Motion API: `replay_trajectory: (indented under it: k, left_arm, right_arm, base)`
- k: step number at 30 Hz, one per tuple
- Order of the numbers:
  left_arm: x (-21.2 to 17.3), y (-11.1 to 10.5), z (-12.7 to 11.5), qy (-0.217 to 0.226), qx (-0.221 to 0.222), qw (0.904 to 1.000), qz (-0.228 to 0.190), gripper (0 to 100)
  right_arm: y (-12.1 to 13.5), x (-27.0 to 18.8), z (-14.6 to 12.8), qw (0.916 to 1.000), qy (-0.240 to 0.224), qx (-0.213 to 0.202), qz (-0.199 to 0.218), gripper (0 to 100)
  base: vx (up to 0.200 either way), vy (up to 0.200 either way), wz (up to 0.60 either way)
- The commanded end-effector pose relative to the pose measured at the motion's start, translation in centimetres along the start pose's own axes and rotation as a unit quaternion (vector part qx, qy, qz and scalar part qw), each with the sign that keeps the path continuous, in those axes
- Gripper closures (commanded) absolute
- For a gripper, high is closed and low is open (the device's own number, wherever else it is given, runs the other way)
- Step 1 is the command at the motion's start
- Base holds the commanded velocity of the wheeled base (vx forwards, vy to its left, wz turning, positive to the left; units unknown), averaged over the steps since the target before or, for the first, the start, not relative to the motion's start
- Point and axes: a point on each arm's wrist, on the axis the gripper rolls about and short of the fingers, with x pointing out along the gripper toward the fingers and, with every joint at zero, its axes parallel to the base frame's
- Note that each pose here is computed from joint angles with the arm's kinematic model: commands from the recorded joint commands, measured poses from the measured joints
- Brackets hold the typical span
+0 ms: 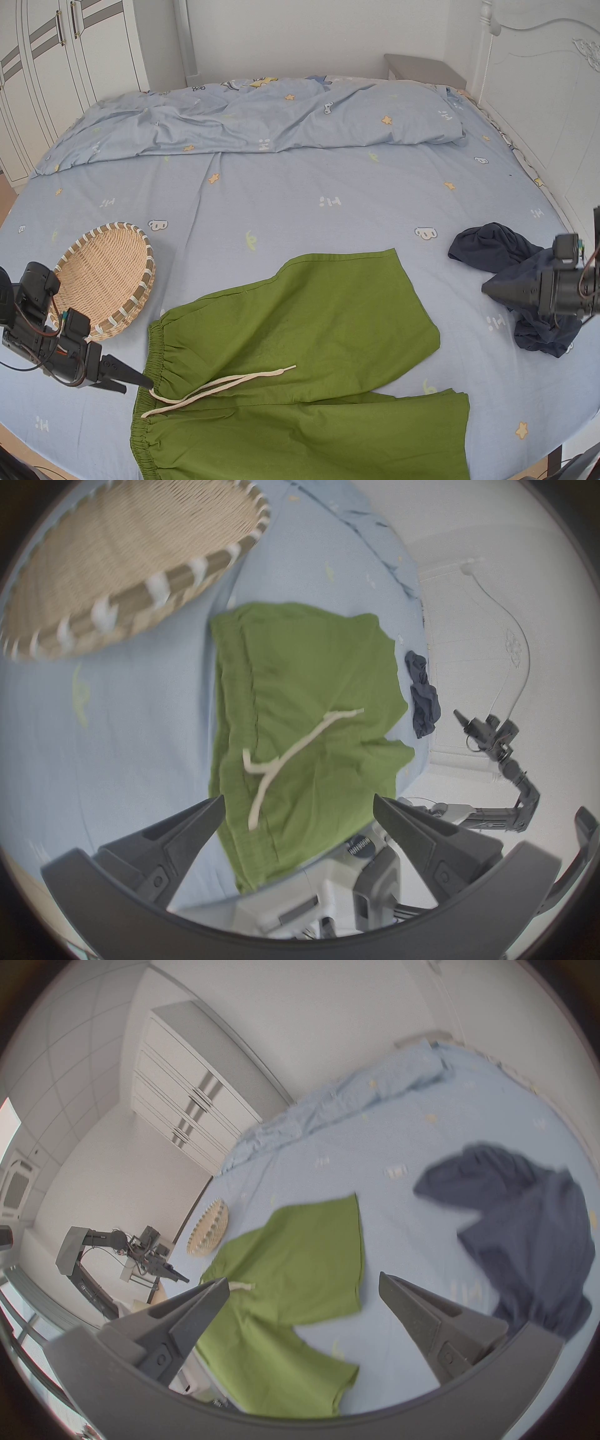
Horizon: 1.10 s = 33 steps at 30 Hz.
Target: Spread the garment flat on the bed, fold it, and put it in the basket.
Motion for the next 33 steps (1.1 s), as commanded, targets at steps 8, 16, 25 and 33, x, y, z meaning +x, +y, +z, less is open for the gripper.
replay_trajectory:
  k: [8, 16, 25, 33]
  left_arm:
    - [5.1, -1.2, 7.0, -0.057, 0.061, 0.9961, -0.028, 0]
    - [6.7, -1.8, 9.8, -0.139, 0.058, 0.988, -0.034, 0]
    - [8.0, -1.3, 11.7, -0.225, 0.024, 0.9741, 0.013, 0]
    - [7.8, -0.6, 11.8, -0.242, 0.012, 0.9695, 0.037, 0]
  right_arm:
    - [-2.5, 6.4, 6.1, 0.9986, -0.036, -0.035, 0.018, 0]
    - [-2.6, 6.5, 5.6, 0.999, -0.029, -0.029, 0.016, 0]
    - [-2.0, 6.9, 4.8, 0.9991, -0.016, -0.031, 0.024, 0]
    - [-2.2, 7.0, 4.5, 0.9993, -0.01, -0.029, 0.022, 0]
  base:
    - [0.0, 0.0, 0.0]
    - [0.0, 0.0, 0.0]
    - [0.0, 0.0, 0.0]
    - [0.0, 0.0, 0.0]
